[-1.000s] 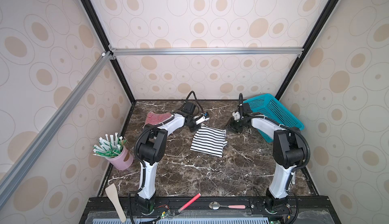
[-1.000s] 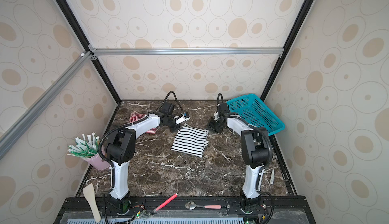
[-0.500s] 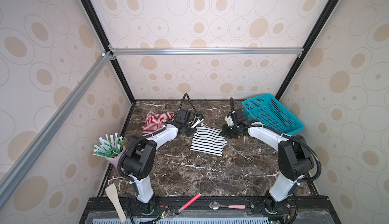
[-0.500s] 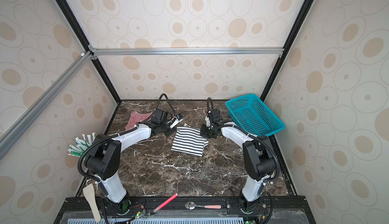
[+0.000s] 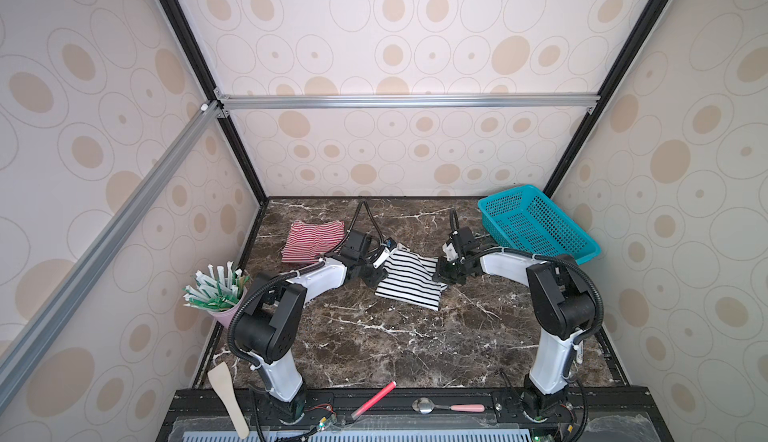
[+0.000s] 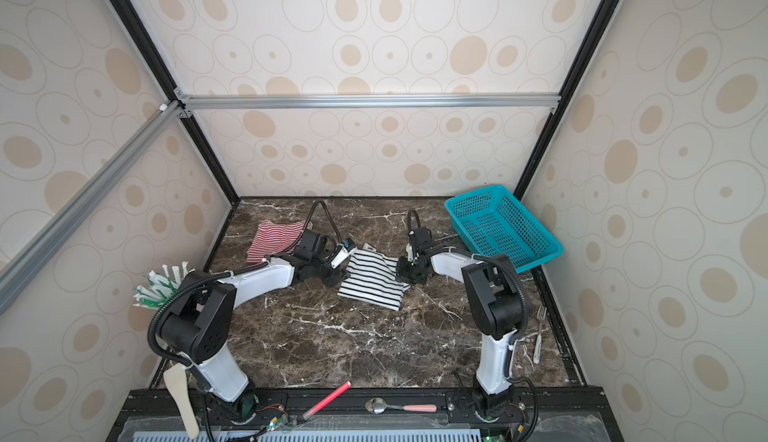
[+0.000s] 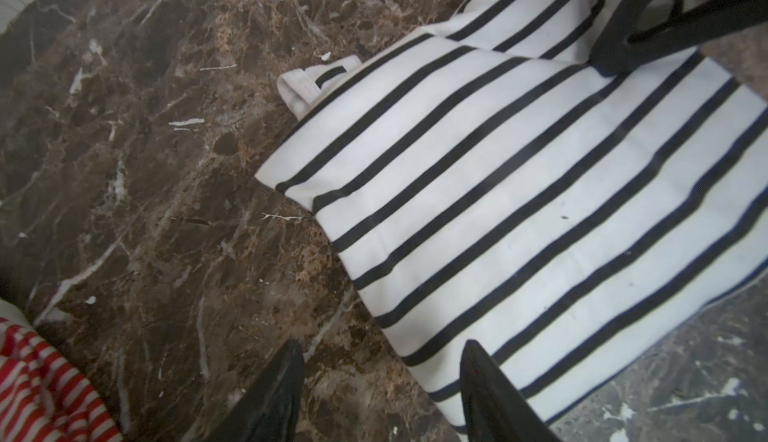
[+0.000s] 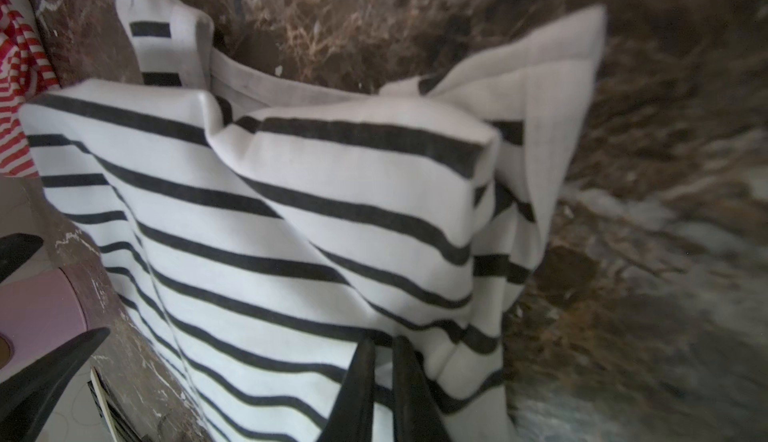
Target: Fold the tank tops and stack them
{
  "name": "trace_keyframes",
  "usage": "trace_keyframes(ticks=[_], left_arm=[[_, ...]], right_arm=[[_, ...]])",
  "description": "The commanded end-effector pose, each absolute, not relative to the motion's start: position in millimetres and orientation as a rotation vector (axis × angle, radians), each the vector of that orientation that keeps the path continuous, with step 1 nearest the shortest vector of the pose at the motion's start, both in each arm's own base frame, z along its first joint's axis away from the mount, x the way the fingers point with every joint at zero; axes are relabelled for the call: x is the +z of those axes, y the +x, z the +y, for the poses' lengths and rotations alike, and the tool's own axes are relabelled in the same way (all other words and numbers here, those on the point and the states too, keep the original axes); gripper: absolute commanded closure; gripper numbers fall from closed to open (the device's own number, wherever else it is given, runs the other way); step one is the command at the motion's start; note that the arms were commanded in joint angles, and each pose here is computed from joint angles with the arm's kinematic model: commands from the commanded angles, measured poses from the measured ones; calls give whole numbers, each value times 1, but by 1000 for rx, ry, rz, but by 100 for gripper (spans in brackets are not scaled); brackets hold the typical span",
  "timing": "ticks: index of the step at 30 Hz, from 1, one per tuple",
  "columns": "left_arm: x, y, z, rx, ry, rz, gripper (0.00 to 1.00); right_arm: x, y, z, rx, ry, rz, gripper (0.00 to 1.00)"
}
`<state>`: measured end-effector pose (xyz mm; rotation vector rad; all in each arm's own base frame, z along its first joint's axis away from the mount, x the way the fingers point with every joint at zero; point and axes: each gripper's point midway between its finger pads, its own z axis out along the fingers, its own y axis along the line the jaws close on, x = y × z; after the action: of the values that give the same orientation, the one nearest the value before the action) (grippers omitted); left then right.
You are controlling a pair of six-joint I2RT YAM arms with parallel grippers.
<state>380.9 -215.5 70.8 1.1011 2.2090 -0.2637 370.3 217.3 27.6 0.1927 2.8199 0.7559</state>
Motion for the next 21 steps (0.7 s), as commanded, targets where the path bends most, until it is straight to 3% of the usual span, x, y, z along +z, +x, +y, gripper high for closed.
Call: trace_keyframes(ticks=[1,10,21], left_arm=[[88,387,-212,-309,1027,2204,35],[85,400,-205,-463,924,2284,29],[67,387,-210,-735,930,2361,31]], right_arm=[[1,350,208,701,251,2897,87],[-5,340,207,708,292,2899,87],[52,327,204,749,232,2789,77]])
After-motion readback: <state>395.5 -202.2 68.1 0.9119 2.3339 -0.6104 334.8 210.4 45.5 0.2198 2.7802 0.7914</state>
